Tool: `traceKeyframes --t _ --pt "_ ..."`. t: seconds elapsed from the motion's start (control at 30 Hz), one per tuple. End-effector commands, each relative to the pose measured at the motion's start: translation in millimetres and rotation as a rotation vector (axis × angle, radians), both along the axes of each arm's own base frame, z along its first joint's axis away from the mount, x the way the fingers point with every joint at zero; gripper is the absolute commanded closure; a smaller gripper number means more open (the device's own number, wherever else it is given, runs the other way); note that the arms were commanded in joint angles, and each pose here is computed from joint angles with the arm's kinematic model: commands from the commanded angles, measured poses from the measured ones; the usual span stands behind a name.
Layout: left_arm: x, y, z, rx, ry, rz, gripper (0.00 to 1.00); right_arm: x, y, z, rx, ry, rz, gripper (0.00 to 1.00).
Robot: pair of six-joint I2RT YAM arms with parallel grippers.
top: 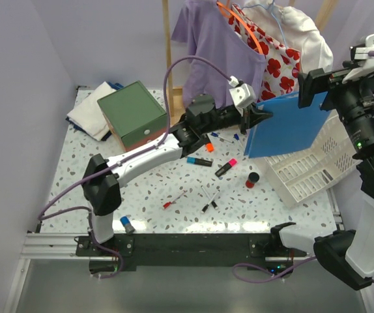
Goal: Organize the desk
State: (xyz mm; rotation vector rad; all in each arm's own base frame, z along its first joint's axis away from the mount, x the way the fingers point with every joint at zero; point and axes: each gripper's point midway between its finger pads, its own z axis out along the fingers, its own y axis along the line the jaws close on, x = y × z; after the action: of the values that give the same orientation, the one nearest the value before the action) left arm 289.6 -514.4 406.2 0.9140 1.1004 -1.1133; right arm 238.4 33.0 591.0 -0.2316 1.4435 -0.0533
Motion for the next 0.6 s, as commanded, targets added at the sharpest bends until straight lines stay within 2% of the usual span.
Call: traceKeyframes --t 0.0,0.23,0.57 --pt "2.8 3.0 80.4 -0.211 -0.171 0.043 1.00 -7.6 -17.5 13.1 -0.011 -0.034 -0.077 0.01" --pt "22.4 -9.2 83.3 -0.250 -0.206 0.112 1.00 7.9 -11.5 -2.8 -0.016 0.023 -0.056 0.01" --pt "31.0 -28.6 77.0 -0.331 -0.222 0.142 1.00 19.2 -2.8 -14.9 -0.001 0.071 -0.006 0.01"
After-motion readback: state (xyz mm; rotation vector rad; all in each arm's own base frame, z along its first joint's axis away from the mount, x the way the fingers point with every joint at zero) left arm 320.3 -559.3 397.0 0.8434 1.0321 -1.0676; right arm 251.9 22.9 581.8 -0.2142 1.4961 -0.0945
